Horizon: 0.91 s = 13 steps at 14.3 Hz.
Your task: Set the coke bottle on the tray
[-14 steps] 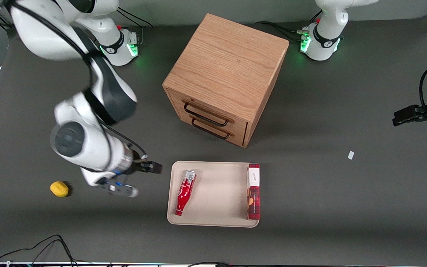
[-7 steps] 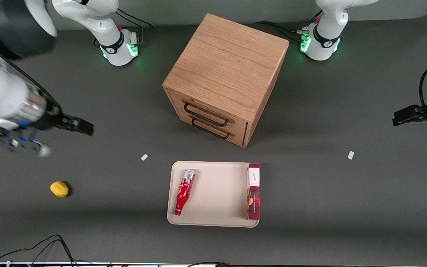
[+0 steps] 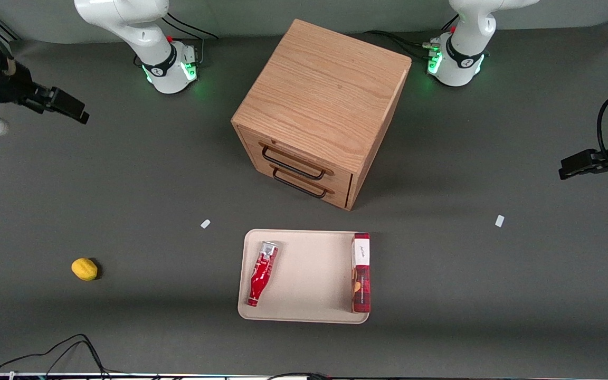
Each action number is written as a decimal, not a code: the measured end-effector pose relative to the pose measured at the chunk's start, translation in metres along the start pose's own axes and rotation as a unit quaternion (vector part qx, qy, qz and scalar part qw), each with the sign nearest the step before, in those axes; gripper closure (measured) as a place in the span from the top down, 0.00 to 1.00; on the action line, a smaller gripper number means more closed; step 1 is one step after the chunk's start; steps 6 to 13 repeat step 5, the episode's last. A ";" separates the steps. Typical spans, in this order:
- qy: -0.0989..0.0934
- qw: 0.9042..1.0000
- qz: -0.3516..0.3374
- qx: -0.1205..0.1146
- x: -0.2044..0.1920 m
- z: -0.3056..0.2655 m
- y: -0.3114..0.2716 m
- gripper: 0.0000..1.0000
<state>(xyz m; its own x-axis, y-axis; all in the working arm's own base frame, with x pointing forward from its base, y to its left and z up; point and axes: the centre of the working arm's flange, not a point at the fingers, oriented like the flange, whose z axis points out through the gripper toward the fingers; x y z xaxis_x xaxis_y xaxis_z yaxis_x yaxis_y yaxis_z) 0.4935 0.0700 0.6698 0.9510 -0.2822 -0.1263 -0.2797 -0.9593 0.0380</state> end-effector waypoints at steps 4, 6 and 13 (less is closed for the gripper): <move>0.007 1.000 -0.001 0.000 -0.025 0.003 0.007 1.00; 0.008 1.000 -0.002 0.000 -0.026 0.003 0.007 1.00; 0.008 1.000 -0.002 0.000 -0.026 0.003 0.007 1.00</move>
